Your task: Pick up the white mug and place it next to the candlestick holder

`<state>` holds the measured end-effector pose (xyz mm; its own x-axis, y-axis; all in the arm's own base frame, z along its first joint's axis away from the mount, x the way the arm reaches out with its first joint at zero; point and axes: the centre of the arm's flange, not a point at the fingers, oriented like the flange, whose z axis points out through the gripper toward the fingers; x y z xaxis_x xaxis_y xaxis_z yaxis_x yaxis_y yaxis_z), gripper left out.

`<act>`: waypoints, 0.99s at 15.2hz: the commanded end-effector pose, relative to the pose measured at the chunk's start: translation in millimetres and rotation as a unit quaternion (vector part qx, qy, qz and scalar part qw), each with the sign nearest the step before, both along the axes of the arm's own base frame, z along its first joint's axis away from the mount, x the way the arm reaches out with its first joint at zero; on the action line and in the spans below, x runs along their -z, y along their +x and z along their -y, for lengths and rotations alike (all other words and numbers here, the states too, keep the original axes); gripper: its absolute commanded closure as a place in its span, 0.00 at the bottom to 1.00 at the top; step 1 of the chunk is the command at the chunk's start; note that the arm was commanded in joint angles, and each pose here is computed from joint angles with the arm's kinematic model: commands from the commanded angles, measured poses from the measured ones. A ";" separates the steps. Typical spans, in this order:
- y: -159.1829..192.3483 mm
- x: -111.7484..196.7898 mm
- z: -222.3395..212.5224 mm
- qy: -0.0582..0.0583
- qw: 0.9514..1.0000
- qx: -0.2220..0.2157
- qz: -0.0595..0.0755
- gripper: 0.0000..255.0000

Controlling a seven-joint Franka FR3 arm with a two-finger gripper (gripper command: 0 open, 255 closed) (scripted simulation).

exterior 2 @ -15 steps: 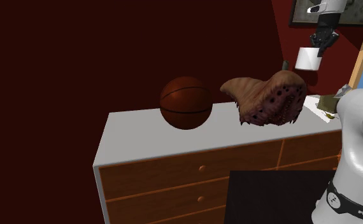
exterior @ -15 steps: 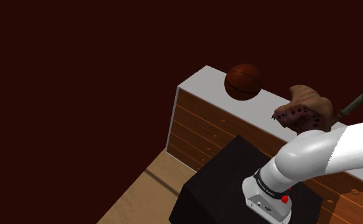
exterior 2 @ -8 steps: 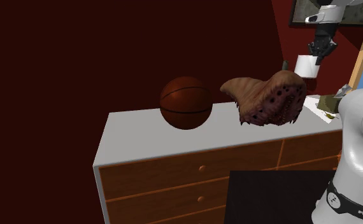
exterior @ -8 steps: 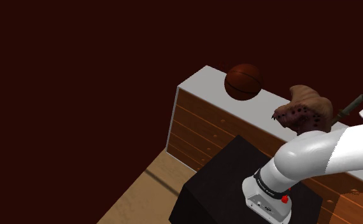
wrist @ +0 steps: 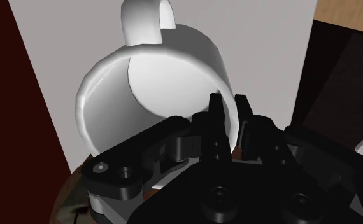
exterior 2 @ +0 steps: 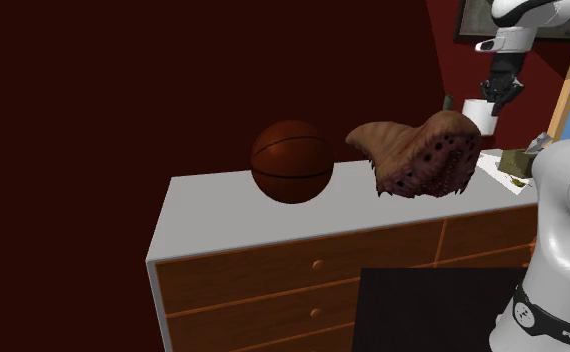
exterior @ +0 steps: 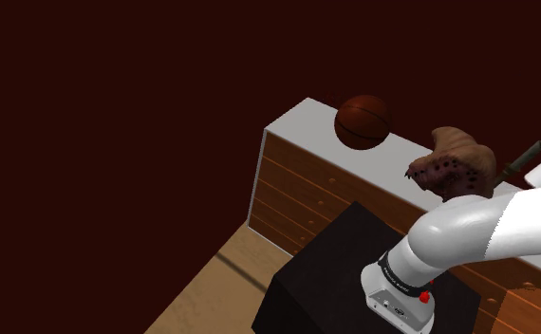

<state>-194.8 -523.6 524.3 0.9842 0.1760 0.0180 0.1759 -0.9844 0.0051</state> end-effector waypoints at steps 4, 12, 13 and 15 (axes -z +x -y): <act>0.3 27.3 -0.4 0.000 1.000 0.000 0.000 1.00; 0.3 69.6 -0.4 0.000 1.000 0.000 0.000 1.00; 0.3 74.8 -0.4 0.000 1.000 0.000 0.000 1.00; 0.3 85.4 -0.4 0.000 1.000 0.000 0.000 1.00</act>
